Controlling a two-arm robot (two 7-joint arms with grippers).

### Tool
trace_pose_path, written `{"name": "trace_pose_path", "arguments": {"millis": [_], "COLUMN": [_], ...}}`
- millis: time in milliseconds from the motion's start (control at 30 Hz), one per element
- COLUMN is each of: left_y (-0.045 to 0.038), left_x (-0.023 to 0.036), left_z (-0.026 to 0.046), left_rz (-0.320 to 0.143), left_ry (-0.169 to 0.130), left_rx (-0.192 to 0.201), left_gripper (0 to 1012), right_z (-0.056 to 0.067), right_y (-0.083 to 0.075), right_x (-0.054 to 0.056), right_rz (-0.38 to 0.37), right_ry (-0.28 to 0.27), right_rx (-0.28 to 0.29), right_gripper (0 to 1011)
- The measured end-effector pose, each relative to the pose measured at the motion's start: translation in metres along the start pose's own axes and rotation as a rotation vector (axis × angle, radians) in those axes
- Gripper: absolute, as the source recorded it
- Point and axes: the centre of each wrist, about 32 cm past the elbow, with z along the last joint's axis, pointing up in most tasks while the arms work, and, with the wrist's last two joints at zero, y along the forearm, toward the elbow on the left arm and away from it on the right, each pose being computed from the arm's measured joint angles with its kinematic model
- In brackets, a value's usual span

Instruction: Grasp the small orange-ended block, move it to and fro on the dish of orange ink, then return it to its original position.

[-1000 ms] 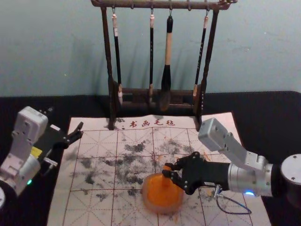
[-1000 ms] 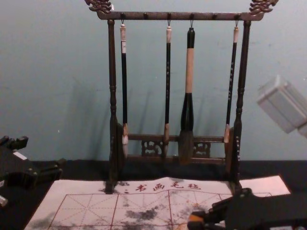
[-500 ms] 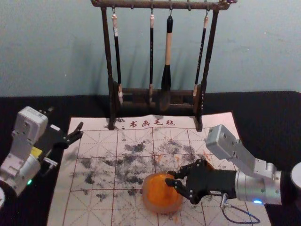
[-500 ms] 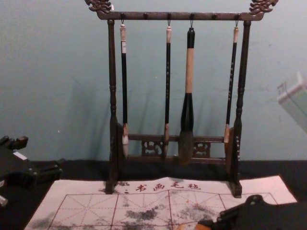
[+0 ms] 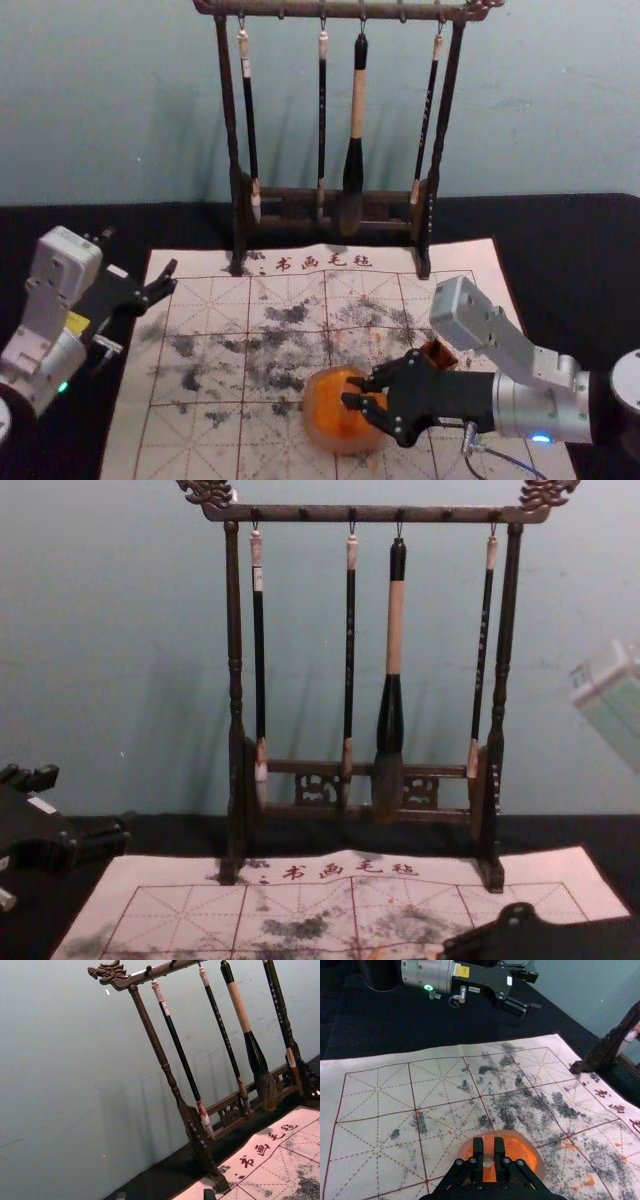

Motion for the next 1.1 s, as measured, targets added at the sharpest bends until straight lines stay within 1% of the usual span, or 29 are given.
{"name": "trace_pose_path", "arguments": {"millis": [367, 700, 1100], "left_y": [0.0000, 0.0000, 0.0000], "left_x": [0.0000, 0.0000, 0.0000], "left_z": [0.0000, 0.0000, 0.0000], "left_rz": [0.000, 0.000, 0.000], "left_ry": [0.000, 0.000, 0.000], "left_rx": [0.000, 0.000, 0.000], "left_gripper": [1001, 1001, 1001], "right_z": [0.000, 0.001, 0.000], "right_y": [0.009, 0.015, 0.014], "right_x": [0.004, 0.012, 0.020], "right_rz": [-0.001, -0.021, -0.059], "right_ry": [-0.007, -0.008, -0.001], "right_rx": [-0.009, -0.012, -0.016], "right_gripper": [82, 82, 82]}}
